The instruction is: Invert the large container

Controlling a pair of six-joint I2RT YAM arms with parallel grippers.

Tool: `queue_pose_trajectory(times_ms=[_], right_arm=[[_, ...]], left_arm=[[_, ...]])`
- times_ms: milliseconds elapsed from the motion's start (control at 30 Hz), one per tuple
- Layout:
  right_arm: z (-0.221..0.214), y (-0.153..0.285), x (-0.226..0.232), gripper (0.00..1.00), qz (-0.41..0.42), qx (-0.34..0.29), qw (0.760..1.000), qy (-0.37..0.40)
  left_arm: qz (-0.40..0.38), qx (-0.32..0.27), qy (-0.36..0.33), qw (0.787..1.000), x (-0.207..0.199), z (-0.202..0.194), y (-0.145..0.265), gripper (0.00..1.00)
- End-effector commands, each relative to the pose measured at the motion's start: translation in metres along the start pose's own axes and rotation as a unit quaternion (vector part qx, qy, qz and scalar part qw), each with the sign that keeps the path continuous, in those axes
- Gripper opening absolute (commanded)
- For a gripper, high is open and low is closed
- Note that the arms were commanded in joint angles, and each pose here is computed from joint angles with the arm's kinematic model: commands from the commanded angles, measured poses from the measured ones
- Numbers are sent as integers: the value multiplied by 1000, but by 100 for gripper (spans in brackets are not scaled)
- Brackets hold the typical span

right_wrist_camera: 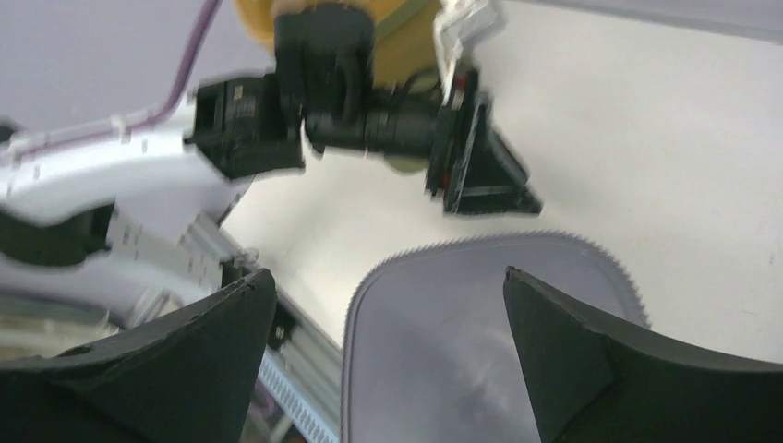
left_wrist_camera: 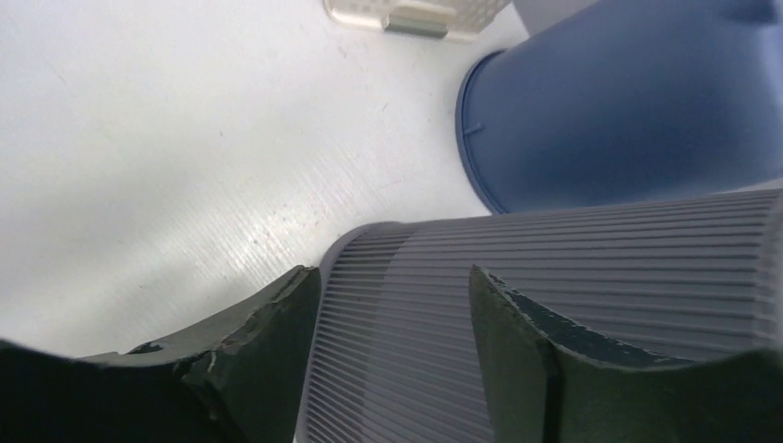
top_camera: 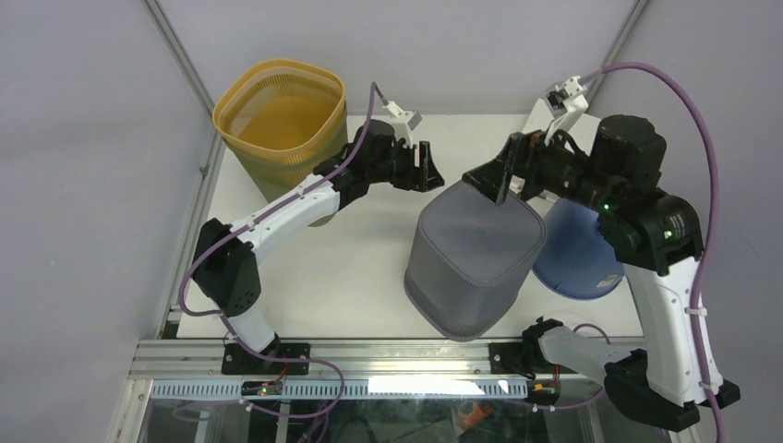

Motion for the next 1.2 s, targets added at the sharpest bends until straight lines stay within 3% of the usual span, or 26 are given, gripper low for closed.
queue_pose_trajectory(times_ms=[0,200,367,567,833,1167], right_arm=[[-33,22,15,96,140,85,986,45],[-65,23,24,93,287,113,951,-13],[-80,24,25,93,300,157,940,-34],[-101,0,11,94,229,184,954,-52],[-103,-62,-21,94,106,83,990,-50],[-87,-139,-72,96,-66,-49,996,-14]], left_arm=[[-23,-95,-45,994,-35,49,53,63],[-31,-128,-50,990,-53,56,97,69],[-22,-163,-44,985,-63,54,142,73],[-23,-172,-33,984,-70,45,177,73],[-37,-155,-15,987,-72,26,197,74],[12,-181,3,983,-66,14,228,76]])
Point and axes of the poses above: each gripper's point midway between its finger pads, its own y axis back along the fingers, its own x axis along the line the jaws close on, z = x × y, the point moved 10 cm from there along y, back along the fingers, and after that the axes turned 2 degrees about -y, right-handed, at the moved point
